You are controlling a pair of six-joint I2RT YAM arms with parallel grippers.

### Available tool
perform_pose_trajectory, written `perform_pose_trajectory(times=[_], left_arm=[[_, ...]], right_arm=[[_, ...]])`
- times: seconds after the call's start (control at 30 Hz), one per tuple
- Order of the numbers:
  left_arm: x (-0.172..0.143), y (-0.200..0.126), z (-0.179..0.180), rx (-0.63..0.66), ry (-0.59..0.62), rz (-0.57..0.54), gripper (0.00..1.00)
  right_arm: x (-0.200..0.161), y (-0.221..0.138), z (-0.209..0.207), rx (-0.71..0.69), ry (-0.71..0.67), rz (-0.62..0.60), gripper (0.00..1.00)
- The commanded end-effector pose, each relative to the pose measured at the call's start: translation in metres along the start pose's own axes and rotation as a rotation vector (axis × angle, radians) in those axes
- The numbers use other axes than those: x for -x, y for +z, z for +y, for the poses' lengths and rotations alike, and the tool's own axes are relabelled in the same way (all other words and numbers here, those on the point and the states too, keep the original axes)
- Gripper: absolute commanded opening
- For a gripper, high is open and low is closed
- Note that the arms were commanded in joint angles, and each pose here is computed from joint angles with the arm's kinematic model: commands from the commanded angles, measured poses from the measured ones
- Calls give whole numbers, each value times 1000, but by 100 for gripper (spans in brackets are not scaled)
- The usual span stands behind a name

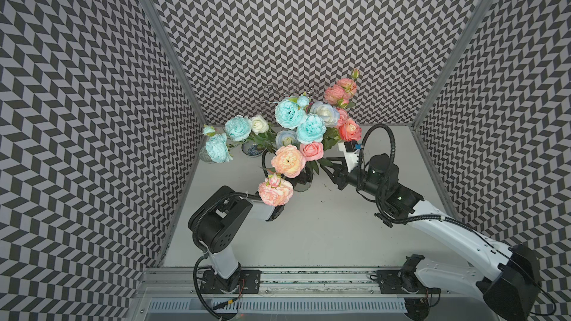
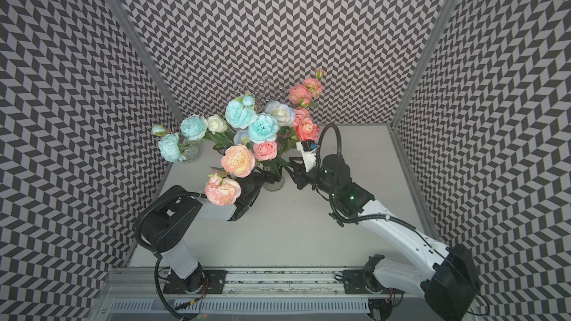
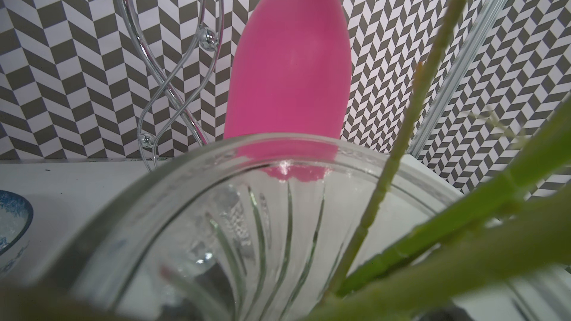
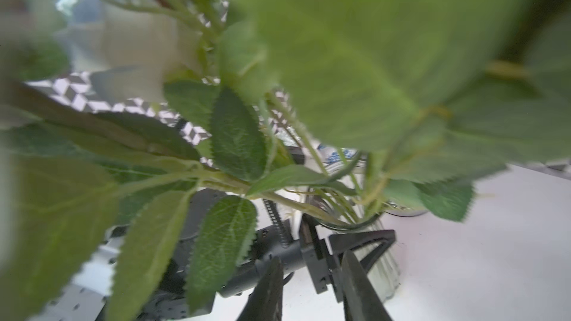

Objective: Pick out pink flowers from the vase
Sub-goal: Pick up the vase from the center of the board, then pick up the flower from the vase.

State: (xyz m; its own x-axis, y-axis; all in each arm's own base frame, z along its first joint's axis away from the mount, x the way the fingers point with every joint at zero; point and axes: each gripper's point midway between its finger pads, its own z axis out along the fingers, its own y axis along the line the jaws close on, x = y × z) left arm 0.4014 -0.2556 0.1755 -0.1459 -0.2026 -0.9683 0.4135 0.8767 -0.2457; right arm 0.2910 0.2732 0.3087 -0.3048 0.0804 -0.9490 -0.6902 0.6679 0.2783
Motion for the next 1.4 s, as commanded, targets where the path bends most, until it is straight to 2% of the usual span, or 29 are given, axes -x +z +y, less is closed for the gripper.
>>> perform_pose_trajectory(times=[0.0,0.07,0.17,0.43,0.67,0.8,1.0,1.37], left_arm=[[-1,6,11,39,-65,10,89],[-2,7,13,42,-78,18,89],[-2,7,15,43,-83,22,89],[-8,8,12,28,-74,43,89],[-15,9,11,20,-79,66,89],[-18,10,6,2,-81,80,89],[-24,11,0,-11,-78,101,89],[-30,6,-4,-20,-62,125,90]], right_arm=[[21,-23,-23,-152,52,-150,42],[15,-31,-31,-194,51,-146,51],[8,-46,-37,-238,43,-138,54],[-11,-55,13,-26,-166,-17,45],[-7,-40,42,9,-260,-27,42],[3,-25,52,3,-257,-69,42],[29,-13,40,-86,-158,-188,41],[29,13,48,-53,-203,-161,37]])
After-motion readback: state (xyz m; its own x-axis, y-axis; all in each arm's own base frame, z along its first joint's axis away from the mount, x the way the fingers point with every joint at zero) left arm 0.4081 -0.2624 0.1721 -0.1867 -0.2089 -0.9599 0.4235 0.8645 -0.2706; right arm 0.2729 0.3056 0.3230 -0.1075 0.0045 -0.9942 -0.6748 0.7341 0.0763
